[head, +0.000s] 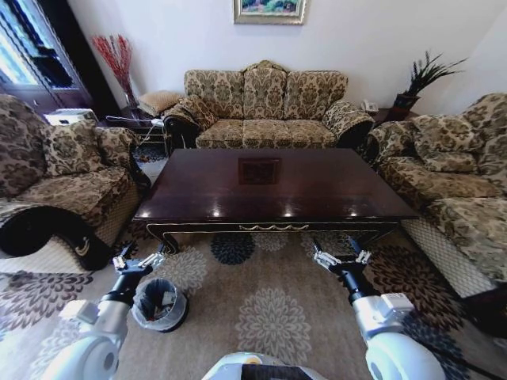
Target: Move to the front of the table and place the trash on the table into the trash bin.
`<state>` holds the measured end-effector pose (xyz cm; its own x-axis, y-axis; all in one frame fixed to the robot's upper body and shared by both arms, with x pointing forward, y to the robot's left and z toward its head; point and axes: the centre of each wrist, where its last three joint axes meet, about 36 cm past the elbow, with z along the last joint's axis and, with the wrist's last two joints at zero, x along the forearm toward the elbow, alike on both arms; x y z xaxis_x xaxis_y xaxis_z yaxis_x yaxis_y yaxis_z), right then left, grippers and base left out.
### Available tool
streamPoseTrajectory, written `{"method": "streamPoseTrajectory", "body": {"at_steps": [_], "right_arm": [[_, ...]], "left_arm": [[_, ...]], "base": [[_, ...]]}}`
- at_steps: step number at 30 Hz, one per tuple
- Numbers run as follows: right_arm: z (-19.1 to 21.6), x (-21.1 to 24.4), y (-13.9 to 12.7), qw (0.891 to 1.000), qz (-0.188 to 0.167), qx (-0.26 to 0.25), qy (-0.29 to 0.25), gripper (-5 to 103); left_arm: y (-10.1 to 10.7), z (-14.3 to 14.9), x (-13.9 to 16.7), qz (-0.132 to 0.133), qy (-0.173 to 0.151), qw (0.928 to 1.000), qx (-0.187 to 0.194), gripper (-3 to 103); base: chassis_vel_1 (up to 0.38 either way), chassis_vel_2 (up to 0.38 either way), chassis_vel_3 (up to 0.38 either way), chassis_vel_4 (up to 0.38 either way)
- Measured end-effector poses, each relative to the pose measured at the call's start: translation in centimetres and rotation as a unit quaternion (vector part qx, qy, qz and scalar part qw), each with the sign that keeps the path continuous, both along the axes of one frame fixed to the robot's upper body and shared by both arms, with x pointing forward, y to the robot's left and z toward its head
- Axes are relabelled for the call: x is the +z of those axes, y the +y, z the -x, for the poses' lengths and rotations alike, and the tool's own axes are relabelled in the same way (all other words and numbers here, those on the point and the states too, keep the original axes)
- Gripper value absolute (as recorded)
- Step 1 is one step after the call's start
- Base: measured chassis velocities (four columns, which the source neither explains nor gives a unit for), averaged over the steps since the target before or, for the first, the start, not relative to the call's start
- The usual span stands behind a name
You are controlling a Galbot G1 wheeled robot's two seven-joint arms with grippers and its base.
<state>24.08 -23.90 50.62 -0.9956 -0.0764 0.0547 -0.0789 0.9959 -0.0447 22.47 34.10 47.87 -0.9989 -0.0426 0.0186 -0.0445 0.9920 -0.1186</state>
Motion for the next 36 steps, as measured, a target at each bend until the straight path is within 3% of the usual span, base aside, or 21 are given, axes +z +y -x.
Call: {"method": "streamPoseTrajectory", "body": {"at_steps": [27, 36], "right_arm": [[-0.03, -0.09, -0.04, 1.000, 0.001, 0.000, 0.001, 100], [-0.03, -0.09, -0.04, 1.000, 0.001, 0.000, 0.000, 100]], "left_arm": [[0.09, 0.00, -0.17, 0.000, 0.000, 1.0000, 0.002, 100], [0.10, 0.01, -0.19, 0.000, 0.000, 1.0000, 0.002, 100]], "base": [[0.000, 0.000, 0.000, 0.000], [-0.028, -0.150, 0.046, 0.141]]}}
